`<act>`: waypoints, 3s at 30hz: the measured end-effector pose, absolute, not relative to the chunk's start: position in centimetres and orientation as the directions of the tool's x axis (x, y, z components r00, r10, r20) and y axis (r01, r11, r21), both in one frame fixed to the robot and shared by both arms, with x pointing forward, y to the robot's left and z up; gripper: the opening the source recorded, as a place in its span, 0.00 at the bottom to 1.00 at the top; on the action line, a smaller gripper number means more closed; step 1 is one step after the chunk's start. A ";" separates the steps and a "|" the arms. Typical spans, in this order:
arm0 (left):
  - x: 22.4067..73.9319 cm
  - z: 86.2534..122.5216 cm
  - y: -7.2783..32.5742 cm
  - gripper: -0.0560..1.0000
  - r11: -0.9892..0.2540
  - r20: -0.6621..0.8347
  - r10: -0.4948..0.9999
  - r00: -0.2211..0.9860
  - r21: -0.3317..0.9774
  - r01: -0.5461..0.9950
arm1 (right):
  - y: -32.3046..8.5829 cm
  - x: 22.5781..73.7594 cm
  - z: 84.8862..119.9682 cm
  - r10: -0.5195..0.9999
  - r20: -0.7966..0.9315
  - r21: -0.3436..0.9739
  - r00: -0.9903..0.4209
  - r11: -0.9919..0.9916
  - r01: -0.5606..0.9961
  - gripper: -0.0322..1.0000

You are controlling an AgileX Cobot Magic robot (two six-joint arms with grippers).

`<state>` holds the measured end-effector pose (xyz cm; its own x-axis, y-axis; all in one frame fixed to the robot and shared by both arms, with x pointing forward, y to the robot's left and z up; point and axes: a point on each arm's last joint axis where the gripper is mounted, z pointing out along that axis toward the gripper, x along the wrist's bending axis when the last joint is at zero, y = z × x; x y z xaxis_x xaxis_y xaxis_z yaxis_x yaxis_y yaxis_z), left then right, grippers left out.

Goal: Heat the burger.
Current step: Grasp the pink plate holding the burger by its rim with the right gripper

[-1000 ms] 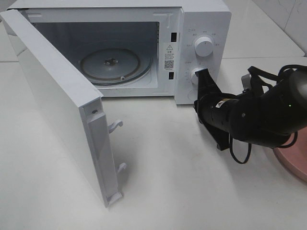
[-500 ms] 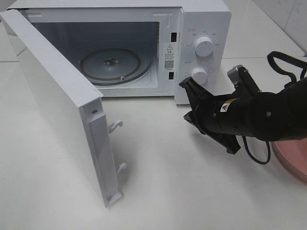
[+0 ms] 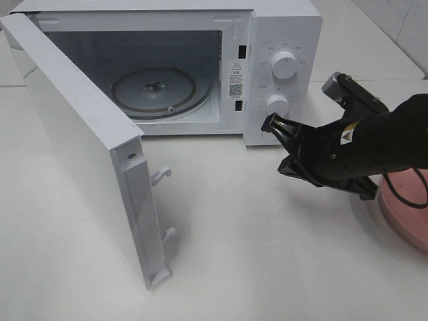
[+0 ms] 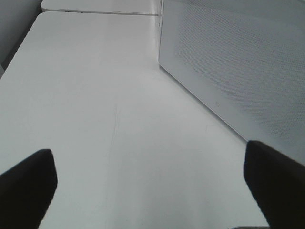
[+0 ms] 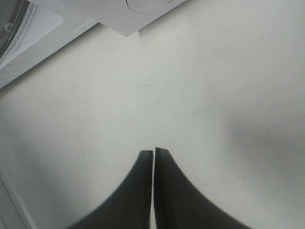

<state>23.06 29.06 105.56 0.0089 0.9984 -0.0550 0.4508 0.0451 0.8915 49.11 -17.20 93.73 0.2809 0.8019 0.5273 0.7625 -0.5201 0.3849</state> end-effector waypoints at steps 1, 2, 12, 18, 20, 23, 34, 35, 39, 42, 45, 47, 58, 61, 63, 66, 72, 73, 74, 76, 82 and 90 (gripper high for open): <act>23.1 105.6 29.1 0.99 0.045 -0.055 0.998 0.009 0.891 0.451 | -17.5 49.0 94.0 0.814 0.513 0.388 0.273 -0.504 0.772 0.08; 23.1 105.6 29.1 0.99 0.045 -0.055 0.998 0.009 0.891 0.451 | -17.5 49.0 94.0 0.814 0.513 0.388 0.273 -0.504 0.772 0.08; 23.1 105.6 29.1 0.99 0.045 -0.055 0.998 0.009 0.891 0.451 | -19.8 47.2 96.2 0.918 0.361 0.405 0.168 -0.316 0.858 0.10; 23.1 105.6 29.1 0.99 0.045 -0.055 0.998 0.009 0.891 0.451 | -19.8 46.9 98.0 0.970 0.244 0.361 0.014 -0.104 0.927 0.10; 23.1 105.6 29.1 0.99 0.045 -0.055 0.998 0.009 0.891 0.451 | -19.7 46.9 98.7 0.977 0.195 0.351 -0.086 0.012 0.936 0.10; 23.1 105.6 29.1 0.99 0.045 -0.055 0.998 0.009 0.891 0.451 | -19.8 46.9 99.1 0.972 0.144 0.335 -0.184 0.127 0.934 0.11; 23.1 105.6 29.1 0.99 0.045 -0.055 0.998 0.009 0.891 0.451 | -20.3 46.2 99.1 0.953 0.061 0.253 -0.298 0.274 0.928 0.23; 23.1 105.6 29.1 0.99 0.045 -0.055 0.998 0.009 0.891 0.451 | -20.3 46.2 99.1 0.953 0.061 0.253 -0.298 0.274 0.928 0.23; 23.1 105.6 29.1 0.99 0.045 -0.055 0.998 0.009 0.891 0.451 | -21.1 46.3 99.0 0.957 0.037 0.237 -0.289 0.272 0.933 0.45; 23.1 105.6 29.1 0.99 0.045 -0.055 0.998 0.009 0.891 0.451 | -22.1 46.7 99.0 0.964 0.014 0.233 -0.264 0.254 0.939 0.77; 23.1 105.6 29.1 0.99 0.045 -0.055 0.998 0.009 0.891 0.451 | -22.9 46.9 99.0 0.968 -0.007 0.235 -0.250 0.245 0.941 0.92; 23.1 105.6 29.1 0.99 0.045 -0.055 0.998 0.009 0.891 0.451 | -23.1 47.0 99.0 0.970 -0.010 0.235 -0.241 0.237 0.943 0.94; 23.1 105.6 29.1 0.99 0.045 -0.055 0.998 0.009 0.891 0.451 | -26.3 47.8 98.8 0.992 -0.035 0.228 -0.123 0.128 0.965 0.99; 23.1 105.6 29.1 0.99 0.045 -0.055 0.998 0.009 0.891 0.451 | -26.5 48.1 98.1 0.992 -0.043 0.202 -0.121 0.127 0.971 0.99; 23.1 105.6 29.1 0.99 0.045 -0.055 0.998 0.009 0.891 0.451 | -26.5 48.4 97.4 0.992 -0.044 0.178 -0.122 0.128 0.976 0.98; 23.1 105.6 29.1 0.99 0.045 -0.055 0.998 0.009 0.891 0.451 | -26.4 48.9 96.4 0.991 -0.043 0.161 -0.124 0.130 0.978 0.97; 23.1 105.6 29.1 0.99 0.045 -0.055 0.998 0.009 0.891 0.451 | -26.3 49.6 95.0 0.991 -0.044 0.148 -0.129 0.134 0.980 0.96; 23.1 105.6 29.1 0.99 0.045 -0.055 0.998 0.009 0.891 0.451 | -26.2 49.9 94.4 0.991 -0.043 0.145 -0.130 0.135 0.980 0.95; 23.1 105.6 29.1 0.99 0.045 -0.055 0.998 0.009 0.891 0.451 | -26.2 50.2 93.9 0.990 -0.043 0.140 -0.132 0.137 0.981 0.94; 23.1 105.6 29.1 0.99 0.045 -0.055 0.998 0.009 0.891 0.451 | -26.2 50.2 93.7 0.990 -0.044 0.138 -0.133 0.138 0.981 0.94; 23.1 105.6 29.1 0.99 0.045 -0.055 0.998 0.009 0.891 0.451 | -26.2 50.8 92.2 0.987 -0.056 0.122 -0.149 0.155 0.980 0.93; 23.1 105.6 29.1 0.99 0.045 -0.055 0.998 0.009 0.891 0.451 | -26.2 51.2 90.9 0.985 -0.065 0.111 -0.158 0.165 0.980 0.91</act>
<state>23.06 29.06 105.56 0.0089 0.9984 -0.0550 0.4508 0.0451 0.8915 51.24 -26.17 90.87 -0.1582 0.9853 -0.0649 0.9801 0.1647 0.1109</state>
